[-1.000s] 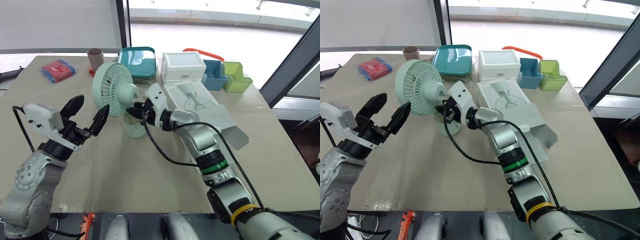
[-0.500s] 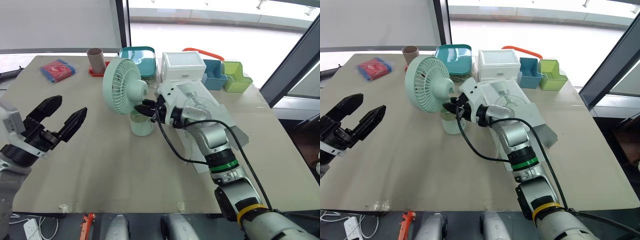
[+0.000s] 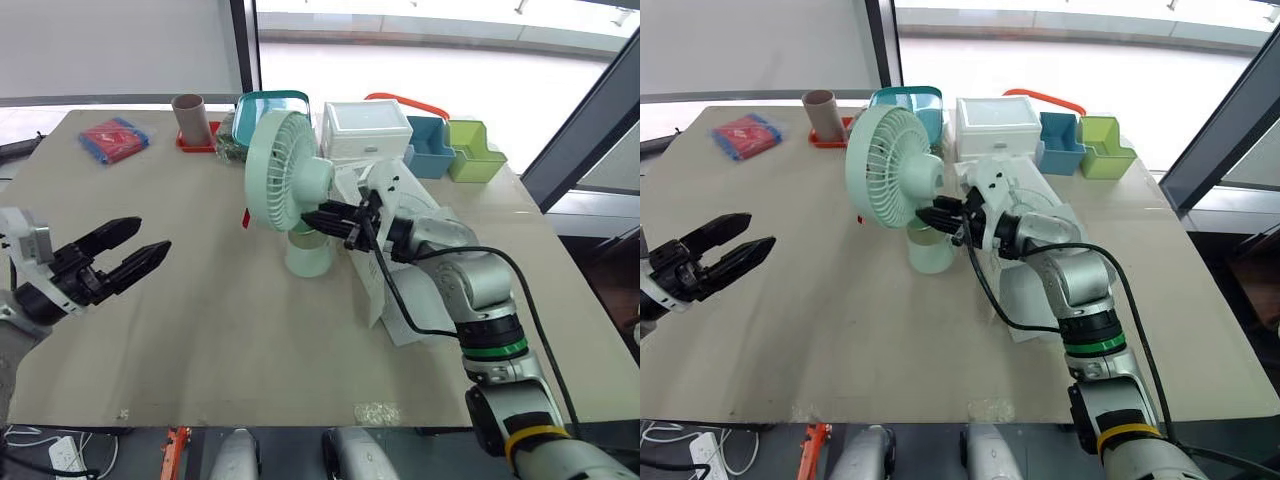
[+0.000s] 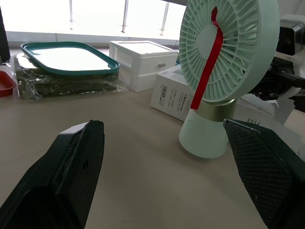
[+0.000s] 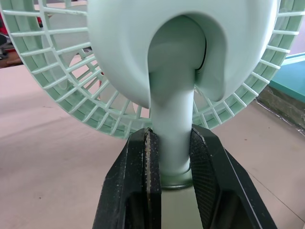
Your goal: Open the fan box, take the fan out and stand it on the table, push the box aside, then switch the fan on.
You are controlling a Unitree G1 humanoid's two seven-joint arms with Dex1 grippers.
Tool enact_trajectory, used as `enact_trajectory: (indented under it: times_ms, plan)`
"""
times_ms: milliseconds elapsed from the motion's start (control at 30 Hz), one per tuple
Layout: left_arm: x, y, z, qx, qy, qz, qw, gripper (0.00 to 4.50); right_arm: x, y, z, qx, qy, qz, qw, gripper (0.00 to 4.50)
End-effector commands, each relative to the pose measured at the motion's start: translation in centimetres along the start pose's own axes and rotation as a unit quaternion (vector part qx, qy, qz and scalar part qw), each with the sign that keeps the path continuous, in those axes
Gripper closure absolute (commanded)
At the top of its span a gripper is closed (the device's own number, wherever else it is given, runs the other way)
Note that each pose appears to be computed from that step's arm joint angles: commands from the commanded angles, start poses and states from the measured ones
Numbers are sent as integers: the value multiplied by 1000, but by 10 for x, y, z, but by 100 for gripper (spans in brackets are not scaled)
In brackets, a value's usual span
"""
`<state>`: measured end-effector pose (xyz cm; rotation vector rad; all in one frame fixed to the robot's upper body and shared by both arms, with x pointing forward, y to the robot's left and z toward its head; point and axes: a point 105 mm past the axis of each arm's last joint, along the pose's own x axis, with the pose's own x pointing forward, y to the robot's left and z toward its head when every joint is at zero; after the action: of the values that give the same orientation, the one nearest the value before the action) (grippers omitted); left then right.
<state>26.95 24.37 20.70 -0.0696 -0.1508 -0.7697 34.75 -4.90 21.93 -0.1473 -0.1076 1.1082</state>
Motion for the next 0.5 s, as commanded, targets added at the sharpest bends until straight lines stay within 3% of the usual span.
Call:
enact_trajectory:
  times_ms: [33, 233, 500]
  plan:
    - [5, -9, -10, 13, 3, -30, 999, 6, -11, 5, 32, -30, -51, 3, 998, 388]
    - [14, -10, -9, 12, -38, -24, 999, 6, -23, 13, 35, -26, -63, 2, 998, 388]
    - [8, -15, -14, 4, -22, -38, 999, 6, -31, 34, 39, -26, -84, 32, 996, 388]
